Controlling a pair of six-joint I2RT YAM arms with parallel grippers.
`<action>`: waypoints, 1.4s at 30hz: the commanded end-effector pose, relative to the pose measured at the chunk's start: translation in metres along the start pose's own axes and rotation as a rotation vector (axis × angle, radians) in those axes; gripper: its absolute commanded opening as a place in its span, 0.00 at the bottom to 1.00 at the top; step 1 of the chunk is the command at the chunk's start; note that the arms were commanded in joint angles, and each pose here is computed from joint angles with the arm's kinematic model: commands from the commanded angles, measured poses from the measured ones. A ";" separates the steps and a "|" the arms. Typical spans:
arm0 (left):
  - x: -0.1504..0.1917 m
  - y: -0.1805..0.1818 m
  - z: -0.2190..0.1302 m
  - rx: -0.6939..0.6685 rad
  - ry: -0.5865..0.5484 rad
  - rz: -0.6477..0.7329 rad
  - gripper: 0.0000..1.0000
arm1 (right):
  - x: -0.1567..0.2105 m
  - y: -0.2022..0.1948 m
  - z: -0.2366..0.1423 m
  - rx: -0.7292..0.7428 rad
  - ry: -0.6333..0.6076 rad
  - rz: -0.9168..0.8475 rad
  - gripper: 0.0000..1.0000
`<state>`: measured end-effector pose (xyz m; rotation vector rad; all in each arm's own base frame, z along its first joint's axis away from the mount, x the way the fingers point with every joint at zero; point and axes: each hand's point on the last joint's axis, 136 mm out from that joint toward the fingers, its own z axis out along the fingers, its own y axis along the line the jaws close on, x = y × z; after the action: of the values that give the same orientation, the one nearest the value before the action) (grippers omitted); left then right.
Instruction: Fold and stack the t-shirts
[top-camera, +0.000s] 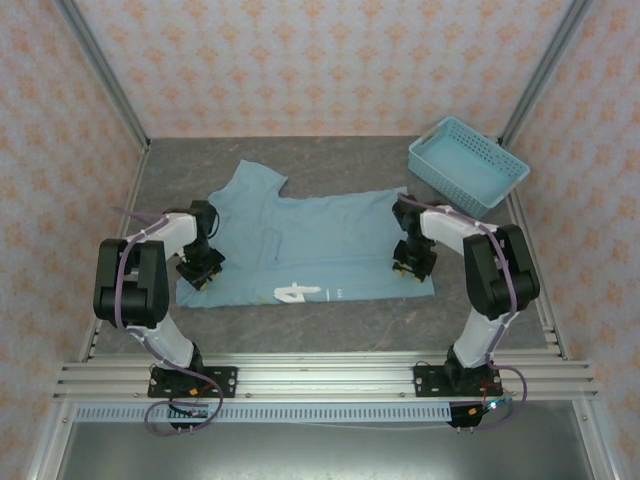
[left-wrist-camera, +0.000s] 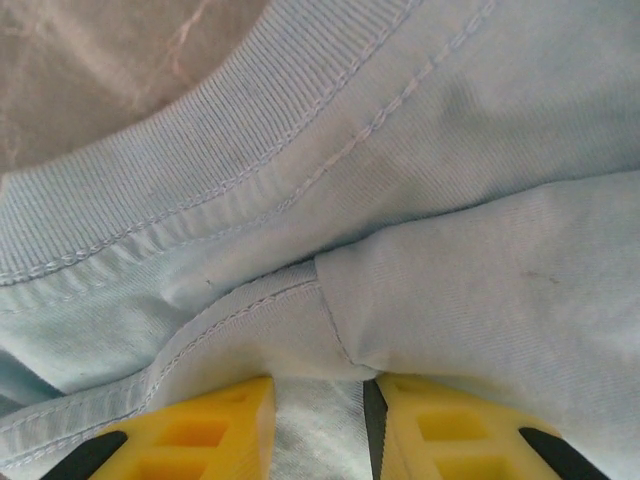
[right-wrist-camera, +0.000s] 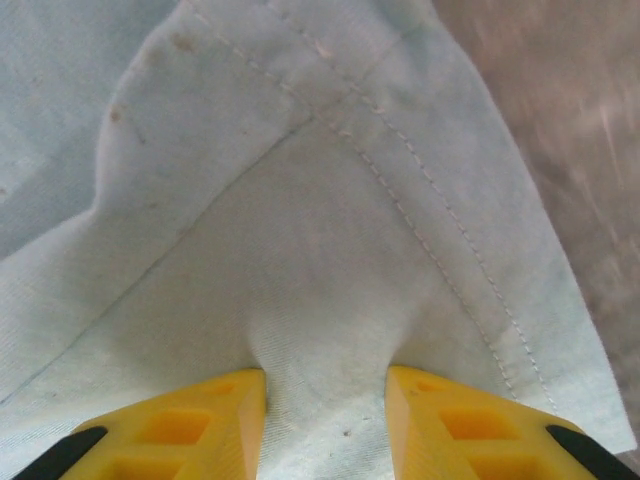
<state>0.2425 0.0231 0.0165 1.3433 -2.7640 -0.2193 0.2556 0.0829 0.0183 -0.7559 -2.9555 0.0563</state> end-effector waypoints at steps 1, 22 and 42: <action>0.022 0.029 0.010 -0.113 0.032 0.067 0.30 | 0.029 -0.030 0.007 0.096 0.057 0.037 0.37; -0.109 -0.140 -0.127 0.248 -0.291 0.148 0.48 | -0.085 0.056 -0.109 -0.331 -0.357 0.004 0.57; -0.218 -0.315 -0.083 0.362 -0.563 0.251 0.61 | -0.147 0.092 -0.125 -0.402 -0.389 -0.061 0.57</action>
<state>0.6157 -0.0023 0.0366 1.1171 -3.4634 -0.0433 0.4440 0.0973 0.1233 -0.7898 -3.4113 -0.4658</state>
